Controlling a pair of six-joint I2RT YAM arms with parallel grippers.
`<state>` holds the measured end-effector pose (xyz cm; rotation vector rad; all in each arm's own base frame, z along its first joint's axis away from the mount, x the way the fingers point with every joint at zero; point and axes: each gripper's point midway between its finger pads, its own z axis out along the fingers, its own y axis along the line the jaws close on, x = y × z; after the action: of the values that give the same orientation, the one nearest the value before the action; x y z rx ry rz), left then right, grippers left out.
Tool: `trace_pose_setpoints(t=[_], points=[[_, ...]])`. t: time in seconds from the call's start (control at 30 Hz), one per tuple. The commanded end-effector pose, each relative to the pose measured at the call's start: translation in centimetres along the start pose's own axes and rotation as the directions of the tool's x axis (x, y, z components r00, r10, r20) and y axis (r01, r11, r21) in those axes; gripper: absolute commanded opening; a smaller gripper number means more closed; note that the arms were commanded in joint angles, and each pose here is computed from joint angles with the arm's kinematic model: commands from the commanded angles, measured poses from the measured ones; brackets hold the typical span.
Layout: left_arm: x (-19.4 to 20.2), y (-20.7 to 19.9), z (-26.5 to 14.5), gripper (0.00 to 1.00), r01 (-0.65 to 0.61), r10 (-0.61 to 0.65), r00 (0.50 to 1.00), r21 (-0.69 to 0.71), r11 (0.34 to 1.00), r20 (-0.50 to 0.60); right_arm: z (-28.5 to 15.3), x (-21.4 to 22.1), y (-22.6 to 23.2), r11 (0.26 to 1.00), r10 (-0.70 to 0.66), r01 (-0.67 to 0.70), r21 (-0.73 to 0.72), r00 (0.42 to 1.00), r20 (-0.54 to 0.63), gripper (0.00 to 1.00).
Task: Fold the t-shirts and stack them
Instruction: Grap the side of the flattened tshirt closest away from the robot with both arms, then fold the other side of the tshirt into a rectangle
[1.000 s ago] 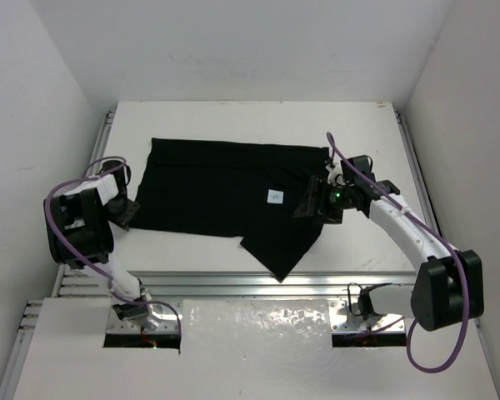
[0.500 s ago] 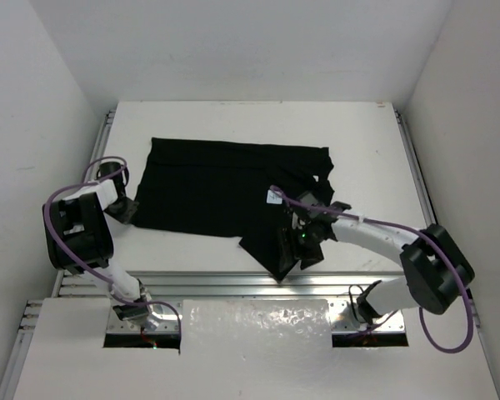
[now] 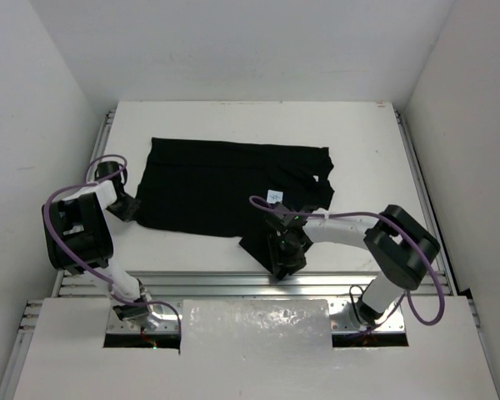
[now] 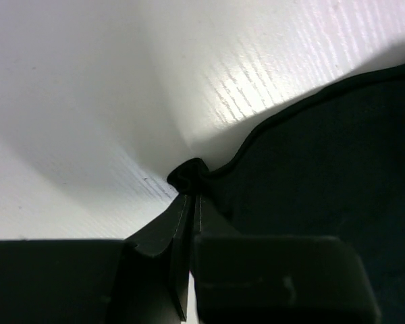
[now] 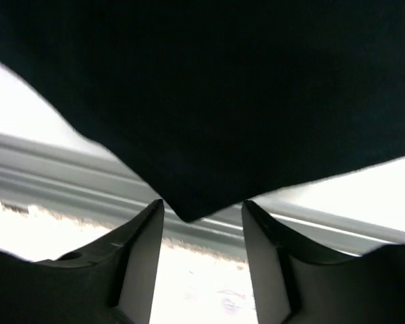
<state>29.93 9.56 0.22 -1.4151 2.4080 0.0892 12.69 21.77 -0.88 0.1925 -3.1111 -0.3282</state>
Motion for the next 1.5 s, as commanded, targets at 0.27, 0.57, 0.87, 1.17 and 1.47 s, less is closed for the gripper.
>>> trace_pose_setpoints(t=[0.27,0.57,0.87,1.17,1.47], points=[[3.4,0.7,1.7,0.0,-0.021,0.022,0.993,0.009,1.0,-0.117,0.5,-3.3,1.5,0.997,0.07,-0.074,0.033,0.993,0.094,0.24],[3.1,0.3,0.6,0.0,0.0,0.002,0.994,0.027,1.0,-0.107,-2.5,-2.9,1.1,0.993,0.066,-0.079,0.085,0.988,0.142,0.0],[0.2,-1.9,-1.9,0.0,0.039,-0.035,0.998,0.086,0.996,-0.048,-6.5,-6.9,0.1,0.987,0.078,-0.109,0.119,0.968,0.24,0.0],[-1.3,-3.6,-1.6,0.0,0.052,-0.047,0.997,0.074,0.996,-0.065,-10.0,-15.7,-1.1,0.985,0.065,-0.117,0.125,0.931,0.36,0.0],[-3.3,-5.2,-0.8,0.0,0.055,-0.053,0.997,0.04,0.998,-0.06,-10.3,-20.6,-4.2,0.97,0.043,-0.13,0.206,0.925,0.379,0.0]])
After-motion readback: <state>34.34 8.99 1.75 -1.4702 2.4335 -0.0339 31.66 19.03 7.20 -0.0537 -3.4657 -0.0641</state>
